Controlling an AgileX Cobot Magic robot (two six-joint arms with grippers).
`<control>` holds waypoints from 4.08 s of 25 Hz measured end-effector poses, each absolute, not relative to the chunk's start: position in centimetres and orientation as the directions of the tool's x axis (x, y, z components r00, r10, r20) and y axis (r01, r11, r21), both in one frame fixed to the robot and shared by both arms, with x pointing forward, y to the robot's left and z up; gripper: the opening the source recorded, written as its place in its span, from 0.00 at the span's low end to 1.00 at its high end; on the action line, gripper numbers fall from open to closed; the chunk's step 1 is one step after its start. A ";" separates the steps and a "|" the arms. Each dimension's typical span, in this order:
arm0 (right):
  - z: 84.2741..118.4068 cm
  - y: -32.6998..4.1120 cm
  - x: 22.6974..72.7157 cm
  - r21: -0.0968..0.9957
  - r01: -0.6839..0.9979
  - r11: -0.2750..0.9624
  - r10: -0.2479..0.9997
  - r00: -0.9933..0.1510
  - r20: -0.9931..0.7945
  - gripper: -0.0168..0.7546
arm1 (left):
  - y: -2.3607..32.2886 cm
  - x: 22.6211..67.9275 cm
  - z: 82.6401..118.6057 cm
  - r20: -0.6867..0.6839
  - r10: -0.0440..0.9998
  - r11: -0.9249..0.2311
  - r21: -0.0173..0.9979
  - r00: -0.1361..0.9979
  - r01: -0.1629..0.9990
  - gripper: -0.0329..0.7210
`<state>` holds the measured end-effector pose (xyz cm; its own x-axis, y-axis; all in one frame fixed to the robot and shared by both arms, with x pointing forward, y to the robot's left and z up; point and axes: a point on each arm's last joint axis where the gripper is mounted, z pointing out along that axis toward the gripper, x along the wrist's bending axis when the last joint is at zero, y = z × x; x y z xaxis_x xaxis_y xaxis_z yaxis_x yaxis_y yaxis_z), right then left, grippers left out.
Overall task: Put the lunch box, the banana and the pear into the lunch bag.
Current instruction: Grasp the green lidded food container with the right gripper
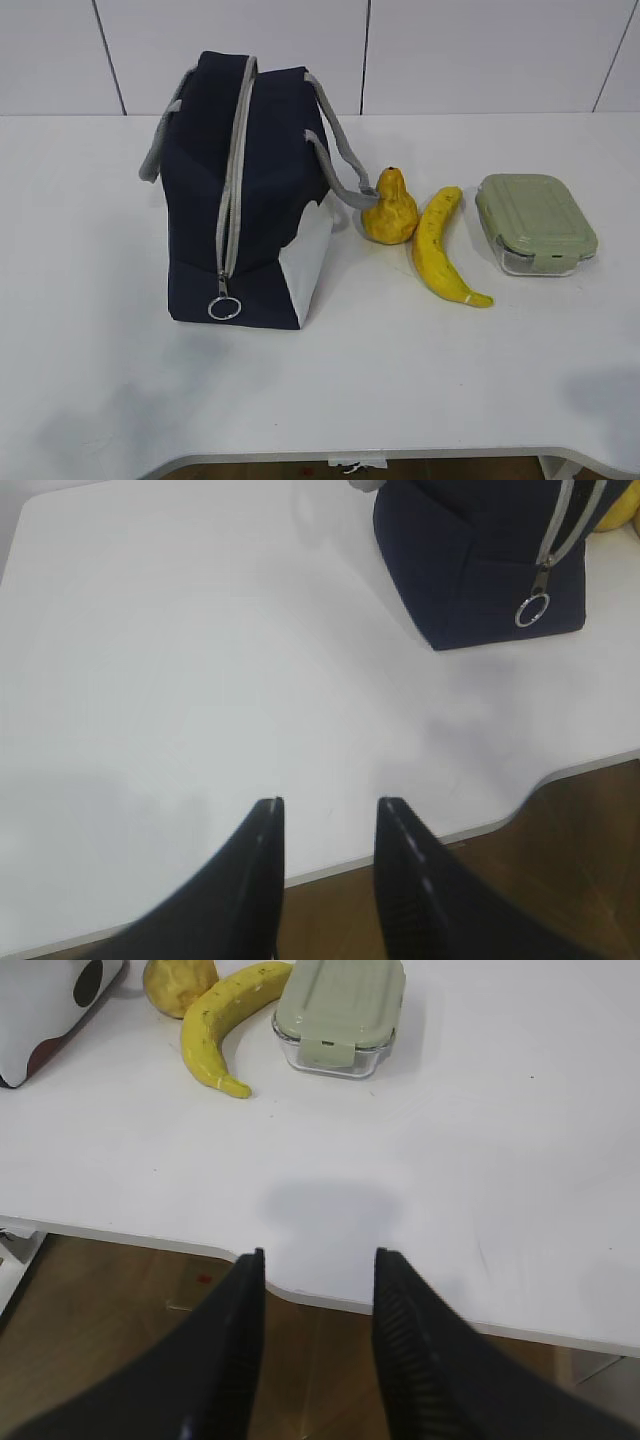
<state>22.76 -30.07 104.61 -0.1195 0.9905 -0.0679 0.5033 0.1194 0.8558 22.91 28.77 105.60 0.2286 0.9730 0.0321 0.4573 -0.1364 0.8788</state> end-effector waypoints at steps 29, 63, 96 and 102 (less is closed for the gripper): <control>106.3 -29.9 23.8 0.850 0.522 0.068 0.995 -0.103 -0.016 0.40 | 28.8 22.9 105.6 0.032 0.973 -0.136 0.879 0.229 0.457 0.36; 107.1 -30.9 44.1 0.591 0.794 -0.143 0.954 0.269 -0.132 0.40 | 28.7 22.9 105.6 0.030 0.973 -0.135 0.879 0.230 0.457 0.36; 102.3 -43.3 56.2 0.382 0.856 -0.349 0.832 0.095 0.547 0.35 | 28.7 22.9 105.6 0.030 0.973 -0.135 0.879 0.230 0.457 0.36; 100.4 -44.4 59.9 0.389 0.858 -0.336 0.733 -0.022 0.680 0.35 | 28.7 22.9 105.6 0.030 0.973 -0.135 0.879 0.230 0.457 0.36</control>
<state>59.86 -44.37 100.42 -0.0220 0.7327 0.6802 0.8577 -0.3358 0.3893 22.90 28.74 105.61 0.2302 0.9727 0.0297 0.4571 -0.1350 0.8791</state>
